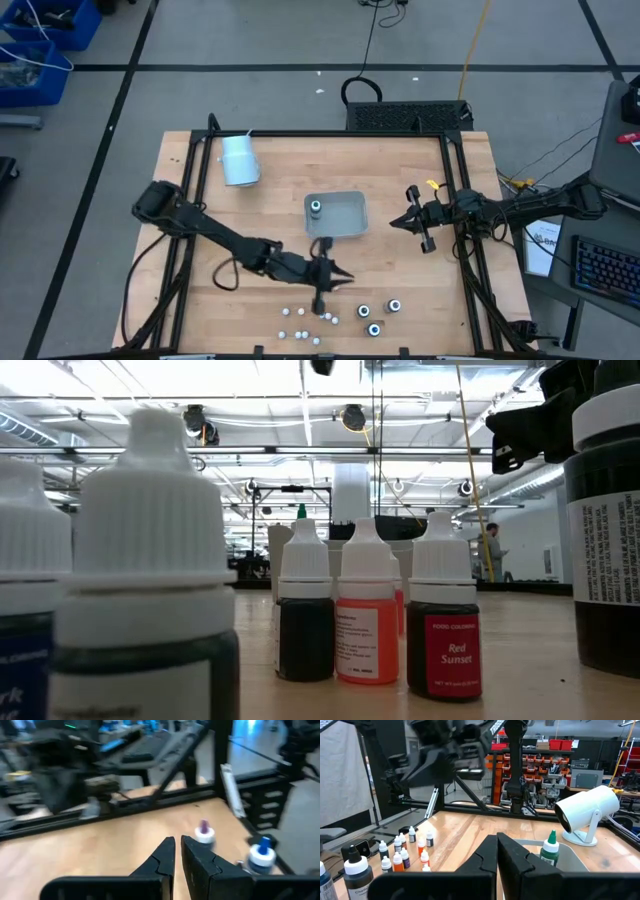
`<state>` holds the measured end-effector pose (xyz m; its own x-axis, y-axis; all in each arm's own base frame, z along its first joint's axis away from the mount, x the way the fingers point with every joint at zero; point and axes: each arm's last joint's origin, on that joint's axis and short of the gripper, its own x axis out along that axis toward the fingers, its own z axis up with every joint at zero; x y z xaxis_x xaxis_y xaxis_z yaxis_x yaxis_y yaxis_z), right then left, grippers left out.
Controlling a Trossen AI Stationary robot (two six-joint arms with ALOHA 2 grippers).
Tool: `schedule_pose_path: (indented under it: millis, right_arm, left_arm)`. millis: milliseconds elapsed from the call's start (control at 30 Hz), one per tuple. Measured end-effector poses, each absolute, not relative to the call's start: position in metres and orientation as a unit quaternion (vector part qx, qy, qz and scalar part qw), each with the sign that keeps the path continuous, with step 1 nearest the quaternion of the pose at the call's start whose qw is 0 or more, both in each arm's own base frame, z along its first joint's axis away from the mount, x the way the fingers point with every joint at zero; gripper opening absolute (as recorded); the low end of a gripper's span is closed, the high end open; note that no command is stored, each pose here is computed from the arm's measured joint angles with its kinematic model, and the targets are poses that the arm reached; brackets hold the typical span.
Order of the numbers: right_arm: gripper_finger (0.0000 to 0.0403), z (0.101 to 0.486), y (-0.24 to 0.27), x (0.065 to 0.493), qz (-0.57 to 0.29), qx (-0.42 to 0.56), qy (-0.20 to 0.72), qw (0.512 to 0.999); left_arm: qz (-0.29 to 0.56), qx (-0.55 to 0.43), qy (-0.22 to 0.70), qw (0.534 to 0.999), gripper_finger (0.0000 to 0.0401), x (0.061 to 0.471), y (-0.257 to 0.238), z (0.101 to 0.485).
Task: Pick & Place food coloring
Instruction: Put the large black food coloring bottle into the bin
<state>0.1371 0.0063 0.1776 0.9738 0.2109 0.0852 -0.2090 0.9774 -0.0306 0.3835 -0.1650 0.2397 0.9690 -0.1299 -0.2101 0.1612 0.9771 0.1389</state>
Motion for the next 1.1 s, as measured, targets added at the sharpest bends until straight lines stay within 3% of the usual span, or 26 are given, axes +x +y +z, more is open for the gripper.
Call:
schedule_pose_path:
  millis: [567, 1100]
  right_arm:
    - [0.0, 0.176, 0.006, 0.137, 0.106, -0.01, -0.037, 0.994]
    - [0.0, 0.174, 0.006, 0.138, 0.106, -0.008, -0.027, 0.994]
  left_arm:
    - [-0.194, 0.021, 0.122, 0.973, 0.0046, 0.42, -0.189, 0.198]
    - [-0.197, 0.035, 0.145, 0.969, 0.0214, 0.429, -0.192, 0.185]
